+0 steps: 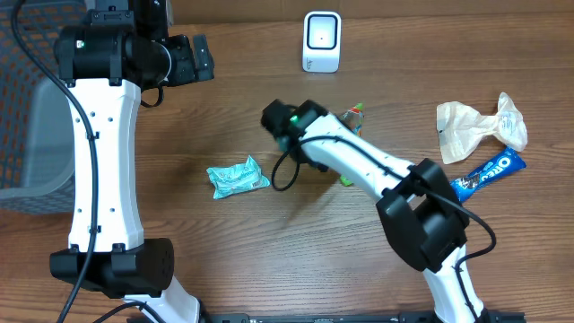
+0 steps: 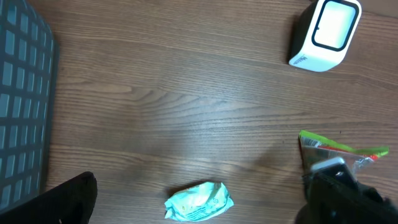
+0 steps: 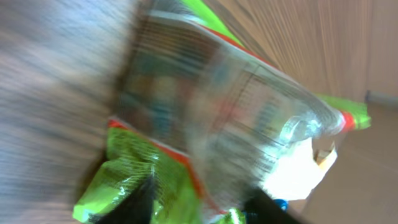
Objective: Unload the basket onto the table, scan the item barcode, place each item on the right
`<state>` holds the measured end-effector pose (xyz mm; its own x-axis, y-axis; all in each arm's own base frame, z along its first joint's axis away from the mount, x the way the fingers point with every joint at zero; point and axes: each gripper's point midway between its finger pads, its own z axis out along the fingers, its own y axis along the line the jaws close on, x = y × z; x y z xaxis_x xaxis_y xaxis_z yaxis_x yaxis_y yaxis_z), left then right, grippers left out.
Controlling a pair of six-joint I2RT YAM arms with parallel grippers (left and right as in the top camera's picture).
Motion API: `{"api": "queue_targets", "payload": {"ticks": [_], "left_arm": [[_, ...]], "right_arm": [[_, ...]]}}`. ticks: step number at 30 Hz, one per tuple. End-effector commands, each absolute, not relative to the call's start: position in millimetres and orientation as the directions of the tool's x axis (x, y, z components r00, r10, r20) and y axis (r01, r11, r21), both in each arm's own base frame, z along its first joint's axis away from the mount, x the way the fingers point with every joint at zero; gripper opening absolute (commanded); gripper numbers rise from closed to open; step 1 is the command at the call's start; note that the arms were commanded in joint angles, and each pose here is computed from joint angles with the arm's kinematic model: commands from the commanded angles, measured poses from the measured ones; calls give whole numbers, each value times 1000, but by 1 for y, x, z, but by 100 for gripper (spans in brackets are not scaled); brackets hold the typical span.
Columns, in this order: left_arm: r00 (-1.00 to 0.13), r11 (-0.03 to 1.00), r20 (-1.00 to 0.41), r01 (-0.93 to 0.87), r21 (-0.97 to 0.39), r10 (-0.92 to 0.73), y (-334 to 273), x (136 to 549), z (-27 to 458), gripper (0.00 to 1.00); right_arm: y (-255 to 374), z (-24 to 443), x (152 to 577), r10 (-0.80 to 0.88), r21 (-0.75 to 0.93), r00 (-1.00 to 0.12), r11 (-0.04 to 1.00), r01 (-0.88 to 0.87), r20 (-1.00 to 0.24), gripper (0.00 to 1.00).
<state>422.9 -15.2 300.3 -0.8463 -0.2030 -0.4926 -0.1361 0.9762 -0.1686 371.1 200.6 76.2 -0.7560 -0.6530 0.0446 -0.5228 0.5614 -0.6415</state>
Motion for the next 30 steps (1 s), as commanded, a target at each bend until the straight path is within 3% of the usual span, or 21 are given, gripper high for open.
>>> {"api": "queue_targets", "payload": {"ticks": [1, 4, 6, 9, 12, 16, 19, 22, 26, 30], "left_arm": [[-834, 973, -508, -140, -184, -216, -16, 421, 308, 100], [-834, 973, -508, -140, -184, -216, -16, 421, 308, 100], [-834, 973, -508, -140, -184, -216, -16, 421, 308, 100], [-834, 973, -508, -140, -184, -216, -16, 421, 308, 100], [-834, 973, -508, -140, -184, -216, -16, 421, 308, 100], [-834, 973, -508, -141, -184, -216, -16, 421, 308, 100], [-834, 973, -508, -140, -184, -216, -16, 421, 308, 100], [-834, 973, -508, -140, -184, -216, -16, 421, 308, 100], [-834, 973, -508, -140, -184, -216, -16, 421, 308, 100], [-834, 973, -508, -140, -184, -216, -16, 421, 308, 100]], "right_arm": [[229, 79, 354, -689, -600, -724, 573, -558, 16, 67], [244, 69, 340, -693, -509, -720, 613, -604, 20, 67], [244, 75, 345, -614, -490, -788, 702, -517, -47, 66], [242, 104, 359, -513, -392, -848, 813, -431, -133, 65], [249, 155, 377, -412, -149, -874, 911, -385, -257, 65], [230, 230, 398, -300, 139, -862, 913, -384, -408, 67], [182, 247, 417, -179, 221, -886, 930, -295, -429, 71], [148, 239, 428, -122, 372, -909, 884, -282, -398, 72], [120, 207, 436, -61, 605, -932, 744, -282, -358, 72], [121, 172, 435, -47, 723, -941, 628, -288, -334, 75]]}}
